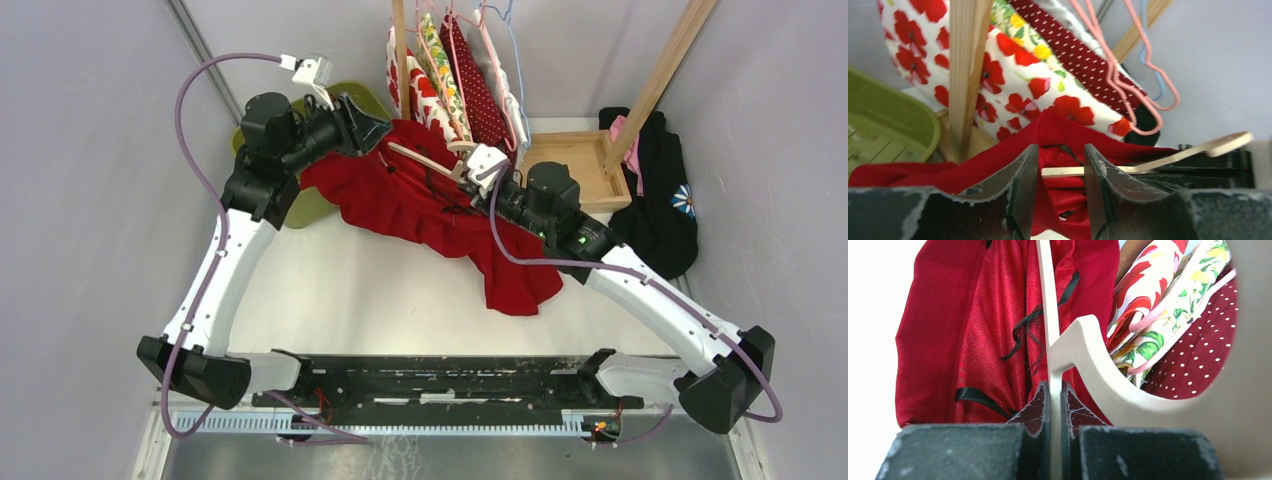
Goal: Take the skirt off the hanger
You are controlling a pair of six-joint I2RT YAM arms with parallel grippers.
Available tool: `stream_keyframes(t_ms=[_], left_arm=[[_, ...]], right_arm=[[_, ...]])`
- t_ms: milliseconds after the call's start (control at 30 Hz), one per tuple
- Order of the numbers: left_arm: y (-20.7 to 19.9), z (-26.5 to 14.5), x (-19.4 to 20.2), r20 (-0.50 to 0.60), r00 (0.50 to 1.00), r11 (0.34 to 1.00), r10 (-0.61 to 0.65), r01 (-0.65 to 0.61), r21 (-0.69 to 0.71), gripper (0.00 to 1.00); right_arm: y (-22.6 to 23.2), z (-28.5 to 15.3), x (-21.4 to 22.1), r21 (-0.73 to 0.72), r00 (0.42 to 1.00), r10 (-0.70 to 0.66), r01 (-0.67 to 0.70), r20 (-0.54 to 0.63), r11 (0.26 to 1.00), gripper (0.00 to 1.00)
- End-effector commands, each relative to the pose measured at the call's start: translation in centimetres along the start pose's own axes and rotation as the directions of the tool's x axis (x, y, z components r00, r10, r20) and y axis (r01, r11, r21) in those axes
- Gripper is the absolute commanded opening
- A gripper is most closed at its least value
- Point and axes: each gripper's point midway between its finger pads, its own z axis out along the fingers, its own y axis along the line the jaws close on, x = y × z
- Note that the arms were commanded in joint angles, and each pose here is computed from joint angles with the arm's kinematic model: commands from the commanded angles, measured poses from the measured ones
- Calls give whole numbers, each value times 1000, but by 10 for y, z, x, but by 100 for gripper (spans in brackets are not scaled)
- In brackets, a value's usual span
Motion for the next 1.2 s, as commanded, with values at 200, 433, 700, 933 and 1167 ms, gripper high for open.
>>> stream_keyframes(t_ms=[200,433,700,933,1167], left_arm=[[28,0,13,-87,992,976,95,-110,-190,44],[28,9,26,-139,981,967,133,-159,-198,45],[34,19,42,-228,951,936,208,-261,-234,33],[36,23,47,-267,933,927,240,-302,-222,3],[83,6,24,-321,881,773,347,-462,-435,3]], right_arm=[[-28,-7,-69,86,978,-48,31,203,996,1],[-28,-9,-73,87,976,-45,27,213,996,1],[-30,-10,-76,95,974,-48,27,222,995,1],[-31,-11,-79,101,972,-52,30,230,994,1],[-31,-12,-77,104,972,-48,24,228,994,1]])
